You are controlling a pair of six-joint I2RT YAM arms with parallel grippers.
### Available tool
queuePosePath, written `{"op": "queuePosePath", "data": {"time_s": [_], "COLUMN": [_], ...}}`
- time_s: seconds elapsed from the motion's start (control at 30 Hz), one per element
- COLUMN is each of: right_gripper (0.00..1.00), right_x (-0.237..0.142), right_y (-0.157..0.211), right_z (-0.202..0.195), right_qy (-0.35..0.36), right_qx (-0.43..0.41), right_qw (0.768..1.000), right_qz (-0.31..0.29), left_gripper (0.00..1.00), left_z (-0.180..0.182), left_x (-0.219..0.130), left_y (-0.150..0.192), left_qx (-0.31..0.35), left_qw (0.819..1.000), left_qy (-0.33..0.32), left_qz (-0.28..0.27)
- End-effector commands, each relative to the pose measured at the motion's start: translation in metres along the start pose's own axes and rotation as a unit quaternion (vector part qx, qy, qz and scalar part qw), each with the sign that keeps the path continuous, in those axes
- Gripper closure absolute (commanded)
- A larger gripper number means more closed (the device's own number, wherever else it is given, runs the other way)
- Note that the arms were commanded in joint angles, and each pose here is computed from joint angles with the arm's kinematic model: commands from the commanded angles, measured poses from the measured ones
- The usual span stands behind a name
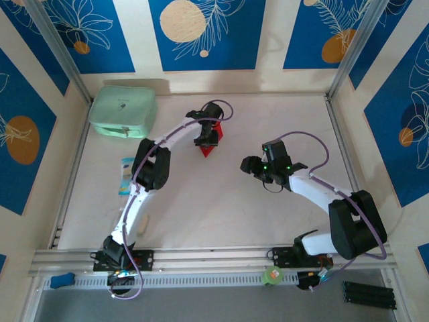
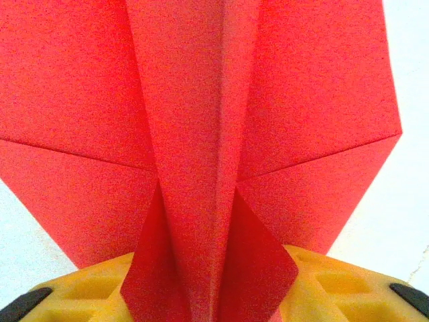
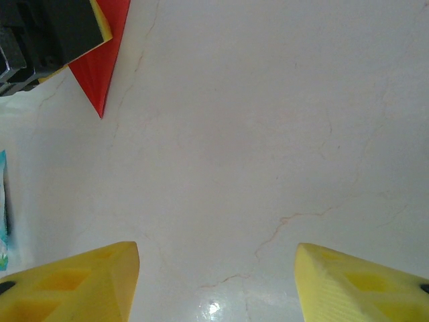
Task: Fold a paper plane with a square sheet of paper (pick it up from the middle)
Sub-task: Move the paper plane to the top-center of the table, then reset both arms
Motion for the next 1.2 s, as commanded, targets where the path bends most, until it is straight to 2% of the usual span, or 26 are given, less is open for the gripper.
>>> {"op": "queuePosePath", "data": {"time_s": [0.0,0.13,0.33,0.53,0.63,0.77,0.83,0.9,0.93,1.07,1.17], "right_gripper": [0.38,0.37,0.36,0.31,0.22,0.04,0.00,0.01,0.01,0.01,0.01], "right_x": [0.000,-0.003,-0.016,-0.049,-0.073,-0.105,-0.116,-0.124,-0.125,-0.120,-0.111], "right_y": [-0.002,-0.004,-0.015,-0.042,-0.058,-0.078,-0.087,-0.096,-0.098,-0.103,-0.100], "right_z": [0.000,0.003,0.009,0.017,0.025,0.032,0.031,0.023,0.017,-0.011,-0.036], "right_qy": [0.001,0.004,0.006,0.017,0.031,0.059,0.074,0.101,0.113,0.155,0.169], "right_qx": [0.000,-0.003,-0.024,-0.058,-0.092,-0.135,-0.145,-0.135,-0.128,-0.124,-0.106], "right_qw": [1.000,1.000,0.999,0.995,0.986,0.963,0.950,0.936,0.932,0.912,0.909], "right_qz": [0.005,-0.001,-0.023,-0.085,-0.137,-0.226,-0.266,-0.309,-0.321,-0.359,-0.365], "left_gripper": [0.53,0.52,0.43,0.39,0.36,0.23,0.14,0.03,0.00,0.01,0.01], "left_z": [0.000,-0.003,0.000,0.010,0.022,0.051,0.069,0.091,0.101,0.148,0.184], "left_x": [-0.004,-0.035,-0.076,-0.122,-0.157,-0.205,-0.221,-0.226,-0.227,-0.219,-0.206], "left_y": [0.001,-0.013,-0.021,-0.022,-0.022,-0.010,0.001,0.018,0.026,0.063,0.093], "left_qx": [-0.016,-0.027,-0.034,-0.041,-0.043,-0.043,-0.047,-0.050,-0.054,-0.076,-0.099], "left_qw": [1.000,0.999,0.997,0.993,0.986,0.967,0.953,0.938,0.933,0.910,0.897], "left_qy": [0.001,0.019,0.024,0.020,0.007,-0.031,-0.059,-0.100,-0.115,-0.175,-0.210], "left_qz": [0.012,-0.024,-0.064,-0.111,-0.160,-0.250,-0.294,-0.328,-0.338,-0.368,-0.375]}}
Point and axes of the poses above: each hand's point on the last joint's axis, 136 mm out from that joint toward the fingers, its own x axis out along the fingers, its own z axis along the line the jaws close on, y = z × x, the point moved 8 cm from there along -x, back along the fingers, and after that the axes turned 3 degrees about x, right-handed, at the moved point
